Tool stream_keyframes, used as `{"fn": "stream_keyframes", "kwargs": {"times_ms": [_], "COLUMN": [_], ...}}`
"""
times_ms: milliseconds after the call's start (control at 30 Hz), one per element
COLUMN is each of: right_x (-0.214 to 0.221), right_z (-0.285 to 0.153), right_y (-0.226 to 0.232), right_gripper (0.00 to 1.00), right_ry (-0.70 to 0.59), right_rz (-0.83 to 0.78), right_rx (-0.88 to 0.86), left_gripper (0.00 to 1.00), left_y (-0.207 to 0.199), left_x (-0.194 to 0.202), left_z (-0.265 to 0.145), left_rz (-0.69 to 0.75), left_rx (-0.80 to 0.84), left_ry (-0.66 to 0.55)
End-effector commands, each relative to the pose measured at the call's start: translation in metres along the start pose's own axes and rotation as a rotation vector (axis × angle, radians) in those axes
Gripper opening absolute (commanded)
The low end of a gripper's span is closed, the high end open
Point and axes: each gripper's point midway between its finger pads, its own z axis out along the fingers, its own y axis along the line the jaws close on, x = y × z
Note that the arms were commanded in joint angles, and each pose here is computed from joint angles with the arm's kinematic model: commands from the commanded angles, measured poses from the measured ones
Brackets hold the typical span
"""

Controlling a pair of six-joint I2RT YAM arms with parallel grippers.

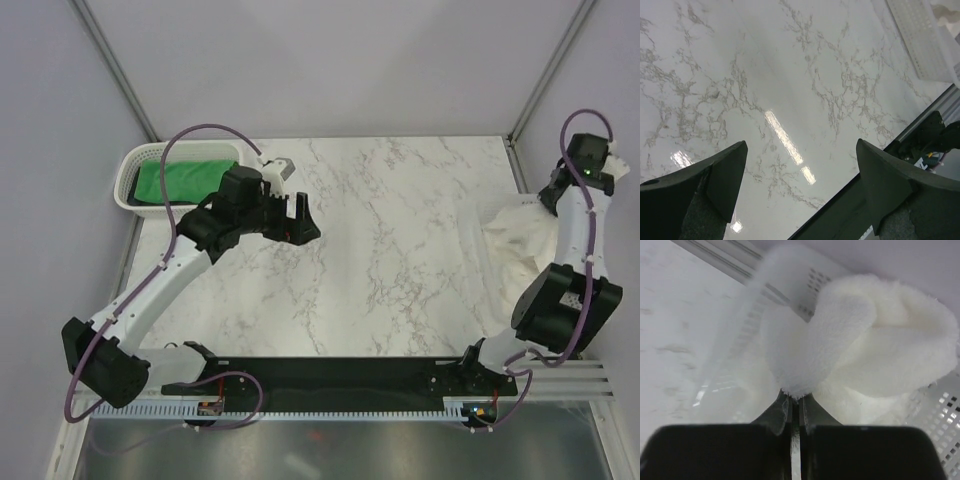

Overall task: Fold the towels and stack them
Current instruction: Grab crumpled towel, then move the towel to the center of the board

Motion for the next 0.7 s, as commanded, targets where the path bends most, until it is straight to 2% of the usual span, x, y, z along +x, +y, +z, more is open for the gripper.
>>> {"fn": "stream_keyframes", "kwargs": {"times_ms": [0,33,67,167,200,233,267,300,433,467,500,567,600,633,667], "right_x": [-0.085,-0.095,-0.104,-0.105,-0.086,-0.088,-0.065,-0.069,-0.054,-0.052,-0.037,-0.003,0.025,0.049,0.070], "right_z": [-0.124,-0.168,-0.203,-0.310,-0.345,-0.393,-0.418,-0.455,-0.492,-0.506,-0.495,-0.511,-0.484,-0.478,-0.462], "right_y": [0.029,0.061,0.080,0.133,0.155,0.160,0.178,0.173,0.177,0.176,0.186,0.196,0.211,0.217,0.223], "right_gripper": [0.00,0.00,0.00,0.00,0.00,0.00,0.00,0.00,0.00,0.00,0.00,0.00,0.00,0.00,0.00], "right_ry": [-0.241,-0.247,-0.285,-0.300,-0.266,-0.323,-0.272,-0.324,-0.204,-0.218,-0.143,-0.030,0.062,0.077,0.113], "right_rz": [0.012,-0.009,-0.023,-0.053,-0.090,-0.126,-0.188,-0.204,-0.148,-0.153,-0.168,-0.207,-0.222,-0.248,-0.279], "right_rx": [-0.285,-0.515,-0.673,-1.124,-1.237,-1.342,-1.425,-1.497,-1.680,-1.740,-1.748,-1.875,-1.828,-1.808,-1.774], "left_gripper": [0.97,0.97,1.00,1.00,1.00,1.00,1.00,1.00,0.98,0.97,0.97,0.97,0.97,0.94,0.94], "left_y": [-0.010,-0.010,0.003,0.011,0.009,0.014,0.014,0.014,0.008,0.008,0.008,0.008,0.008,-0.010,-0.008], "left_x": [-0.056,-0.064,-0.071,-0.097,-0.106,-0.111,-0.113,-0.117,-0.112,-0.105,-0.102,-0.093,-0.090,-0.073,-0.066], "left_z": [-0.018,-0.021,-0.021,-0.038,-0.045,-0.051,-0.056,-0.064,-0.077,-0.075,-0.076,-0.081,-0.082,-0.083,-0.084], "left_rz": [0.006,0.007,-0.035,-0.105,-0.116,-0.133,-0.135,-0.133,-0.105,-0.103,-0.103,-0.102,-0.103,-0.082,-0.098], "left_rx": [-0.026,-0.027,-0.097,-0.092,-0.073,-0.081,-0.082,-0.085,-0.062,-0.054,-0.054,-0.052,-0.054,0.050,0.047], "left_ry": [-0.166,-0.183,-0.202,-0.253,-0.269,-0.286,-0.297,-0.323,-0.338,-0.322,-0.322,-0.322,-0.322,-0.280,-0.274]}}
